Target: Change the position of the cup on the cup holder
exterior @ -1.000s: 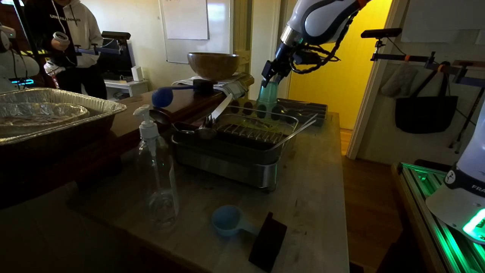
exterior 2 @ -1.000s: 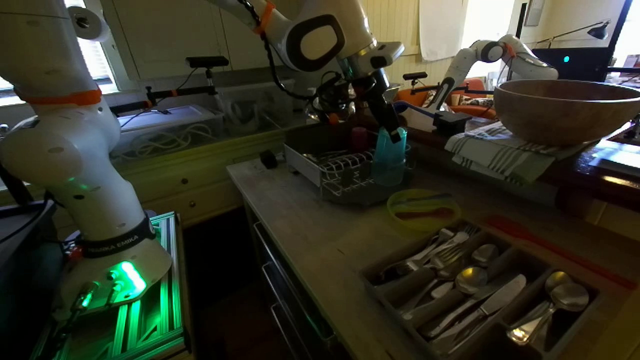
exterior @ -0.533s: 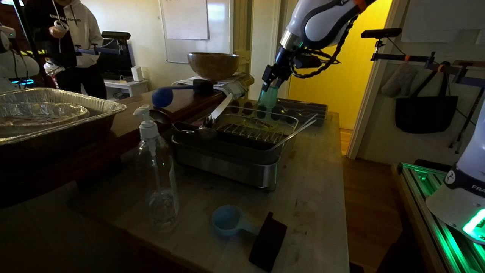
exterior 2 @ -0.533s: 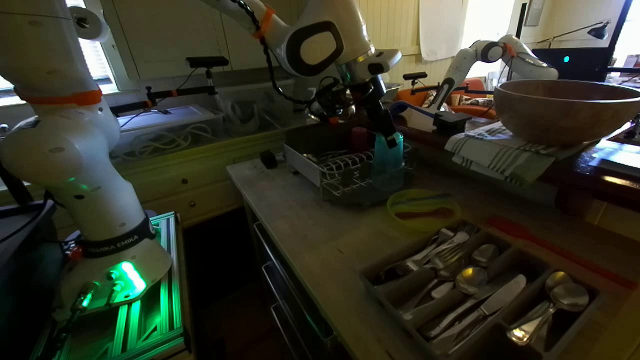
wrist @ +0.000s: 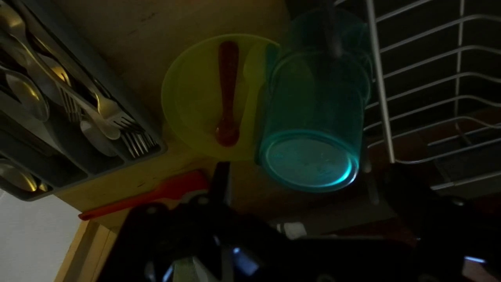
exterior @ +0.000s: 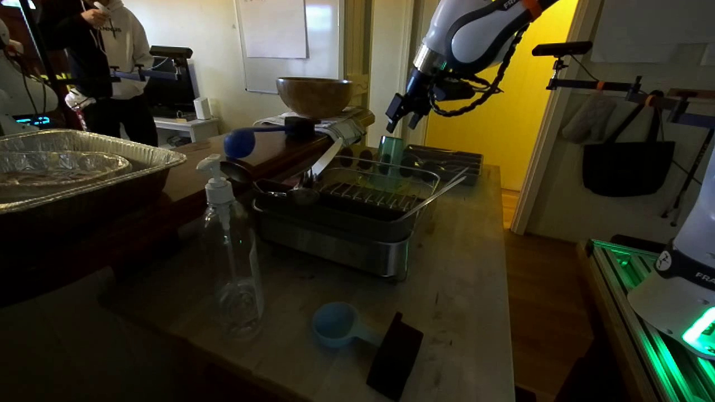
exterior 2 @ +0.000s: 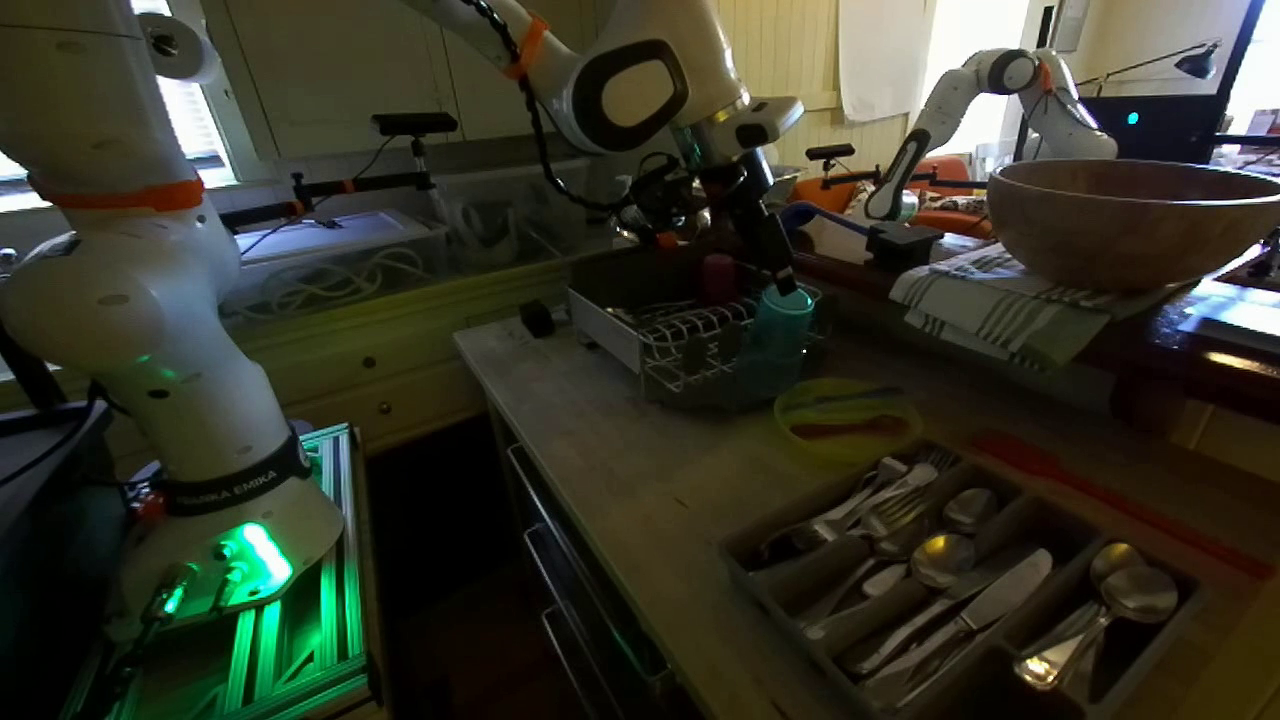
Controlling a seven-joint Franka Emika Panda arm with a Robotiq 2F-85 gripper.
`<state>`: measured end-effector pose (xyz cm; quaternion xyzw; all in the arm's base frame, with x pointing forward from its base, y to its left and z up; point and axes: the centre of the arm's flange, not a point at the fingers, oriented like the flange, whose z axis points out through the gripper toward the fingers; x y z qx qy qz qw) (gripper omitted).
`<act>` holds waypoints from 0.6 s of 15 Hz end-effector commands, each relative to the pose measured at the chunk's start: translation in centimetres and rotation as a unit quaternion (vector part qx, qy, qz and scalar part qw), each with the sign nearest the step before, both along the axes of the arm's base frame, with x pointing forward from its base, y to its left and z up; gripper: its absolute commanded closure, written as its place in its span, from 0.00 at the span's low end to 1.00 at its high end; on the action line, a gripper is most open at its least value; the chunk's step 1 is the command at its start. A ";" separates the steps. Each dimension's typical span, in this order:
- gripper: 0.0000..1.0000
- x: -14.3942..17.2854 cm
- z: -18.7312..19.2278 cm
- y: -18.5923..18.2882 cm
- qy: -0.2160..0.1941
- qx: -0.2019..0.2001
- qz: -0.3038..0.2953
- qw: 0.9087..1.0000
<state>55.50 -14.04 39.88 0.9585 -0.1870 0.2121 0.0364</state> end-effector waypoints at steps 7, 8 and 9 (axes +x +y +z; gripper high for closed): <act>0.00 -2.0 4.4 0.4 -0.007 0.002 -0.001 1.000; 0.00 -2.4 5.1 0.5 -0.006 0.008 0.005 1.000; 0.00 -2.9 6.0 0.6 -0.002 0.011 0.008 1.000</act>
